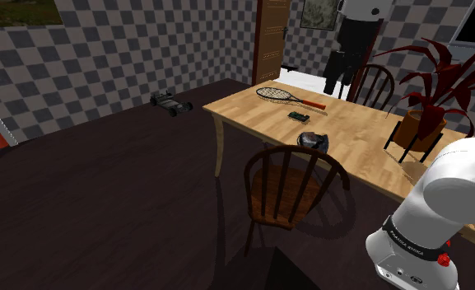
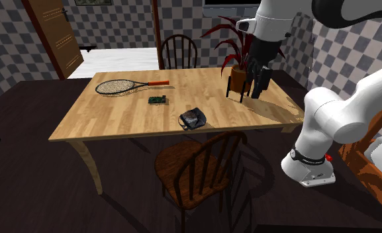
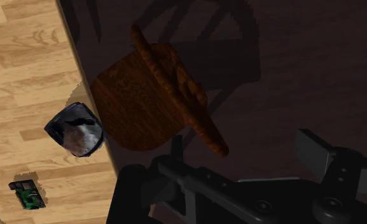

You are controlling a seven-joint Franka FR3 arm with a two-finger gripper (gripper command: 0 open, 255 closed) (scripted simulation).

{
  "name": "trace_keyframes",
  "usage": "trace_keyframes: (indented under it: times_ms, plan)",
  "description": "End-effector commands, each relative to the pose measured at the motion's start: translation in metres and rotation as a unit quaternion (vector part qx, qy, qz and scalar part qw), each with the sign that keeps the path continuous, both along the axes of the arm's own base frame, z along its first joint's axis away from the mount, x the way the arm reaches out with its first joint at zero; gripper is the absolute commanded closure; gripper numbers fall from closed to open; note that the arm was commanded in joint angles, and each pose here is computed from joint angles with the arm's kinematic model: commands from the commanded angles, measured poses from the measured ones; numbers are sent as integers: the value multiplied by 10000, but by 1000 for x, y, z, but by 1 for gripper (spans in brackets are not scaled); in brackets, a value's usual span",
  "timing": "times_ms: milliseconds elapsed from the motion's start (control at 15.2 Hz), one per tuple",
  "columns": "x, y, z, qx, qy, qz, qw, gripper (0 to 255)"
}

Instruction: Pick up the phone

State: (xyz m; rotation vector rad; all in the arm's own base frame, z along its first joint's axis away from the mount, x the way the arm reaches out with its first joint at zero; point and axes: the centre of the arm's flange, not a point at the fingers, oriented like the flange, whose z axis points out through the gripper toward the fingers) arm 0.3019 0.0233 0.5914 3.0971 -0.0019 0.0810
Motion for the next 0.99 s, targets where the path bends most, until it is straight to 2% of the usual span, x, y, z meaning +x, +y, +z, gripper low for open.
trace_keyframes:
  times_ms: [0, 924]
  plan:
    - [0, 0, 0, 0, 0, 0, 10000, 0]
    - [68, -144, -102, 246, -45, -678, 9974, 0]
